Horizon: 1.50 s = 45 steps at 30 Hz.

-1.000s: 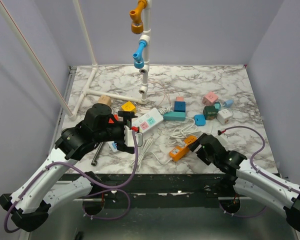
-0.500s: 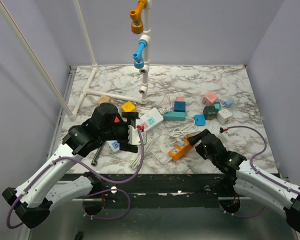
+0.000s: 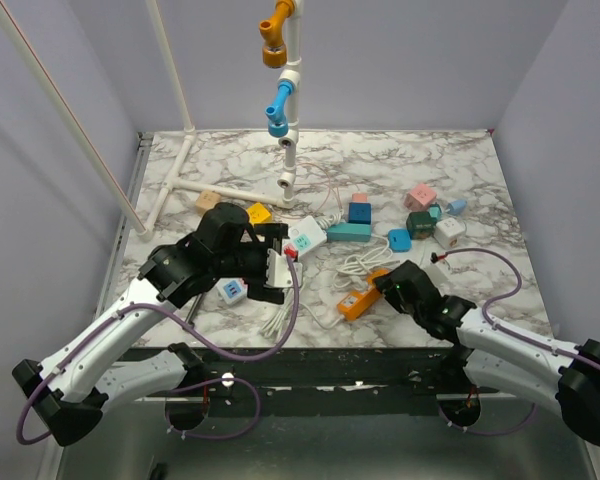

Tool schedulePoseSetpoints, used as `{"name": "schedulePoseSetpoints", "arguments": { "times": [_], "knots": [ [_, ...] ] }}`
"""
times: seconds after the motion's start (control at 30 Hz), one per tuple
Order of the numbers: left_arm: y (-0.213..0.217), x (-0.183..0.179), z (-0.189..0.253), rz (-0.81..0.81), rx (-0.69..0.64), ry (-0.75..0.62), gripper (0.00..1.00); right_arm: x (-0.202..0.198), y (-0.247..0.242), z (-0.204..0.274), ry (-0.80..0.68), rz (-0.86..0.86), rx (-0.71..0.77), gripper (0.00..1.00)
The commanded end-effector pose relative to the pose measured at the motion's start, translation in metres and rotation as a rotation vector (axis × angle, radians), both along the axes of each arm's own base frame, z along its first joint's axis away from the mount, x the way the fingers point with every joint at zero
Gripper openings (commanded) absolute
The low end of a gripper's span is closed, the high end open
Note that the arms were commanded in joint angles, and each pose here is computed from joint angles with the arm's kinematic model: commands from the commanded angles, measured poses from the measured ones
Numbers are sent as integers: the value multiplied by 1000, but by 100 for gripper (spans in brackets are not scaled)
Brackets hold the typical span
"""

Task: Pull the plug off the socket
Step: Remove the plug from the socket.

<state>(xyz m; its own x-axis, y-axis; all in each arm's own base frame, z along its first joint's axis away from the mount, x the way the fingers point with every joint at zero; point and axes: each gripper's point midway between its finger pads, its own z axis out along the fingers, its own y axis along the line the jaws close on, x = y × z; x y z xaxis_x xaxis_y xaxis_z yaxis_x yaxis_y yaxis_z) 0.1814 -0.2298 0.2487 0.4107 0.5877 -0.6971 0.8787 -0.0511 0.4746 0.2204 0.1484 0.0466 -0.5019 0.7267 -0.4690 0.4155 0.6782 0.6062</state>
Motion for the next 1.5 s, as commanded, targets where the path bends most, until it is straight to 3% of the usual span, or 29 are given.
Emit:
{"name": "schedulePoseSetpoints", "arguments": {
  "times": [0.0, 0.1, 0.3, 0.43, 0.57, 0.87, 1.0, 1.27, 1.47],
  "knots": [
    [-12, -10, 5, -77, -25, -19, 98, 17, 5, 13, -79, -28, 16, 38],
    [-23, -19, -10, -153, 5, -14, 99, 20, 11, 16, -80, 8, -7, 17],
    [-58, -22, -41, -241, 40, -33, 98, 21, 15, 44, -177, 82, 4, 4],
    [-90, -7, -63, -134, 13, -117, 98, 14, 21, 61, -258, 152, 61, 1],
    [-109, -5, -88, -124, 7, -232, 98, 3, 24, 68, -294, 221, 87, 0],
    [-139, 34, -68, -3, -107, -379, 99, -7, 26, 76, -302, 283, 79, 1],
    [-147, 26, -73, -50, -93, -317, 99, -7, 24, 75, -295, 308, 28, 1],
    [-135, -41, -108, -351, 74, 70, 98, -6, 24, 94, -357, 329, 29, 1],
    [-131, -40, -115, -389, 151, 165, 98, -5, 24, 108, -402, 369, -17, 1]
  ]
}}
